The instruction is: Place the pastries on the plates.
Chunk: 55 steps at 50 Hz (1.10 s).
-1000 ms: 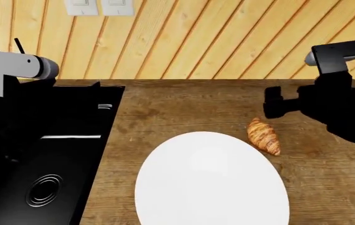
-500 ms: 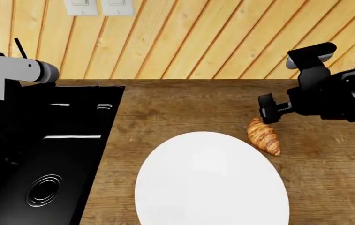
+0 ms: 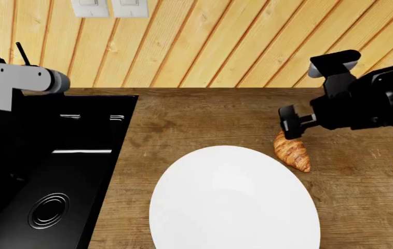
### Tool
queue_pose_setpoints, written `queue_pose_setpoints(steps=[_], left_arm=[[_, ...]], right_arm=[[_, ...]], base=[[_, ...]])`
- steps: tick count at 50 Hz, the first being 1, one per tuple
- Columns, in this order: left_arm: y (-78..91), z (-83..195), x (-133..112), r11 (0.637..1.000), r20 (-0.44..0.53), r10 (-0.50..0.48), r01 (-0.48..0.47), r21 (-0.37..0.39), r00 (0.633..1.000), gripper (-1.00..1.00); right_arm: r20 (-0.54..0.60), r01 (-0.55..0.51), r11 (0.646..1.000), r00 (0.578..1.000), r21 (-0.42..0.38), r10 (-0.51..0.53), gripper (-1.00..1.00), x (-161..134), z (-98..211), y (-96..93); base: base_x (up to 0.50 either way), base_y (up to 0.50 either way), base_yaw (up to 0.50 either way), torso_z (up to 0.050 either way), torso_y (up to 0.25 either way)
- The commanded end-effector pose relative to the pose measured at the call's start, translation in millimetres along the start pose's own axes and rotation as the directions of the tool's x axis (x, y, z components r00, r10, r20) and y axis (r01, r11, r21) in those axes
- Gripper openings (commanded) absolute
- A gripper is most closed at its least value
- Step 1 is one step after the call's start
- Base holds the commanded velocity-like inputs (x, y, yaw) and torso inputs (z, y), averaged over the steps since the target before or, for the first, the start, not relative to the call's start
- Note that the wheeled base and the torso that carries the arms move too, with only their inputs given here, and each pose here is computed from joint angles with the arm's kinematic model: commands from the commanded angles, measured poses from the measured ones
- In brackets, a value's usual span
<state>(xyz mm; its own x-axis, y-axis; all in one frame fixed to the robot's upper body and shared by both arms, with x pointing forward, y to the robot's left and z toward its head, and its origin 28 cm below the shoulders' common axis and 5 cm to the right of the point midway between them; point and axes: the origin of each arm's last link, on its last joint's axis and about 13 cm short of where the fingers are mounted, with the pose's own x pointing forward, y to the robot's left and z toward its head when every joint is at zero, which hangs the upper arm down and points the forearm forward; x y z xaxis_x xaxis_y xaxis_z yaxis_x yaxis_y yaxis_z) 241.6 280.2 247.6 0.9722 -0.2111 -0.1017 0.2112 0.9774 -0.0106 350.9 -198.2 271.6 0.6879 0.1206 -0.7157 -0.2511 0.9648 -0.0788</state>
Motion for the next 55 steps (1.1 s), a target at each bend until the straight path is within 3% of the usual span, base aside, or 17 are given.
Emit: queue_pose_setpoints(steps=[1,15,37,47,48,55], left_arm=[[0.2,-0.4,1.5,1.0,-0.003,0.001,-0.001,-0.003,1.0,1.0],[0.8,-8.1,2.0,1.0,-0.015,0.004,-0.005,-0.012,1.0,1.0],[-0.4,-10.9,6.9,1.0,-0.022,0.008,-0.008,-0.015,1.0,1.0],[4.3,-10.0,-1.6,1.0,-0.023,0.005,-0.006,-0.021,1.0,1.0],[5.3,-9.7,-2.4,1.0,-0.022,0.005,-0.006,-0.022,1.0,1.0],[1.2,-11.5,4.4,1.0,-0.024,0.006,-0.007,-0.022,1.0,1.0]], right_arm=[[-0.036,-0.036,0.998,0.999,0.041,0.037,1.0,5.0,-3.9,5.2],[-0.081,-0.081,0.993,0.993,0.082,0.088,1.0,19.7,-12.8,12.3],[-0.124,-0.058,0.99,0.989,0.129,0.074,1.0,38.7,-30.7,5.3],[-0.137,-0.083,0.985,0.985,0.148,0.104,1.0,45.0,-38.6,5.5],[-0.136,-0.08,0.986,0.986,0.147,0.101,-1.0,44.7,-38.3,5.2],[-0.111,-0.076,0.986,0.99,0.146,0.093,-1.0,39.5,-32.1,4.0]], base=[[0.0,0.0,0.0,0.0,0.0],[0.0,0.0,0.0,0.0,0.0],[0.0,0.0,0.0,0.0,0.0],[0.0,0.0,0.0,0.0,0.0],[0.0,0.0,0.0,0.0,0.0],[0.0,0.0,0.0,0.0,0.0]])
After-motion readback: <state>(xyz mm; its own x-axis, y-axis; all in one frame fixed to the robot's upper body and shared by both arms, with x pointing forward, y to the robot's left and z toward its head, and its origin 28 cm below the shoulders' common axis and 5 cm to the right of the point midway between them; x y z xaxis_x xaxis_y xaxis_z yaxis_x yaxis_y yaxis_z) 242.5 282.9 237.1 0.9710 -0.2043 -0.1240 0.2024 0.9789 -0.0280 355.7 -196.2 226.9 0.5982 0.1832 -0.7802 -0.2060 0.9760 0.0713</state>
